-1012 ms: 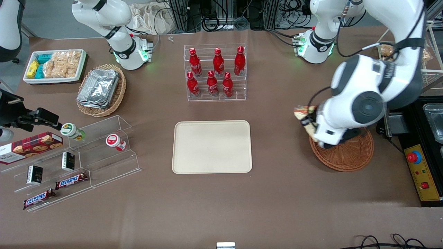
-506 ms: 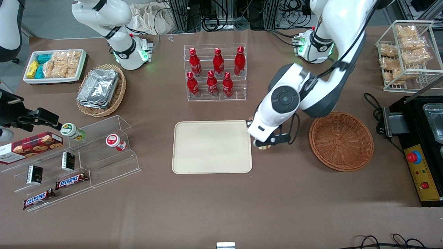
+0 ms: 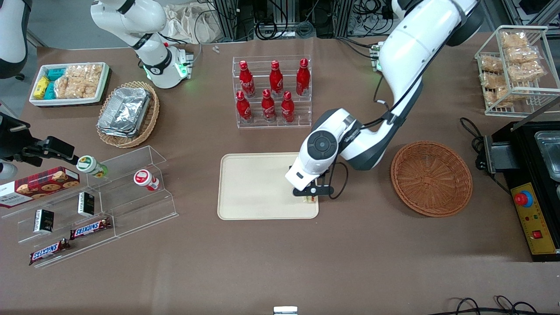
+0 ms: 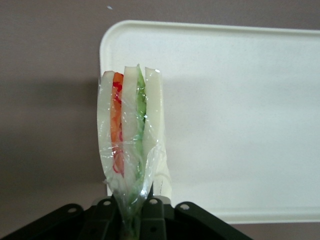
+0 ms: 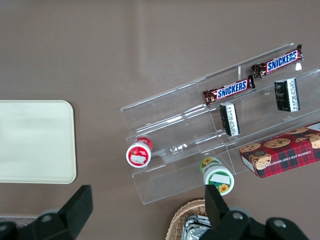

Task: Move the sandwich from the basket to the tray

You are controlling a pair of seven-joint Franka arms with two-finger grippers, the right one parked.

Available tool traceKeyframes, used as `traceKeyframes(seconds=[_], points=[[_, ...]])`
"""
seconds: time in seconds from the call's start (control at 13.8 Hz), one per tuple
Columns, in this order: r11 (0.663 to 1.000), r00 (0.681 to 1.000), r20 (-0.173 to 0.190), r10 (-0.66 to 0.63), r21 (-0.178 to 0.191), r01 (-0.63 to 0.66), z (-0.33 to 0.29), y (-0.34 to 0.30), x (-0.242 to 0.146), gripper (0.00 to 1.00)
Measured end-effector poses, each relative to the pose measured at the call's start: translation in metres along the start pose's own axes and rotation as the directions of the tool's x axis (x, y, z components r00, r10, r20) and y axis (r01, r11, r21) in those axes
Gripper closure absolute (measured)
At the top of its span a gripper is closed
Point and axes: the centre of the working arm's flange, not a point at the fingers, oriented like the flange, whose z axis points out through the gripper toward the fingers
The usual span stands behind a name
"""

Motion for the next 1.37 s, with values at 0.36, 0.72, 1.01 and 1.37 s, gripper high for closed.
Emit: traceKeyframes(seconds=[0.36,0.72,1.01,1.37], points=[[1.000,0.999,0.030,0.009,0.019,-0.010,0.031,-0.003,0.003,0.31],[0.997,0.999,0.007,0.038,0.062,-0.038,0.014,0.006,-0.002,0.00],[0.987,0.998,-0.059,-0.004,0.162,0.014,-0.119,-0.028,-0.005,0.00],[0.980,0.999,-0.041,-0.021,0.199,0.029,-0.239,-0.147,0.008,0.00]])
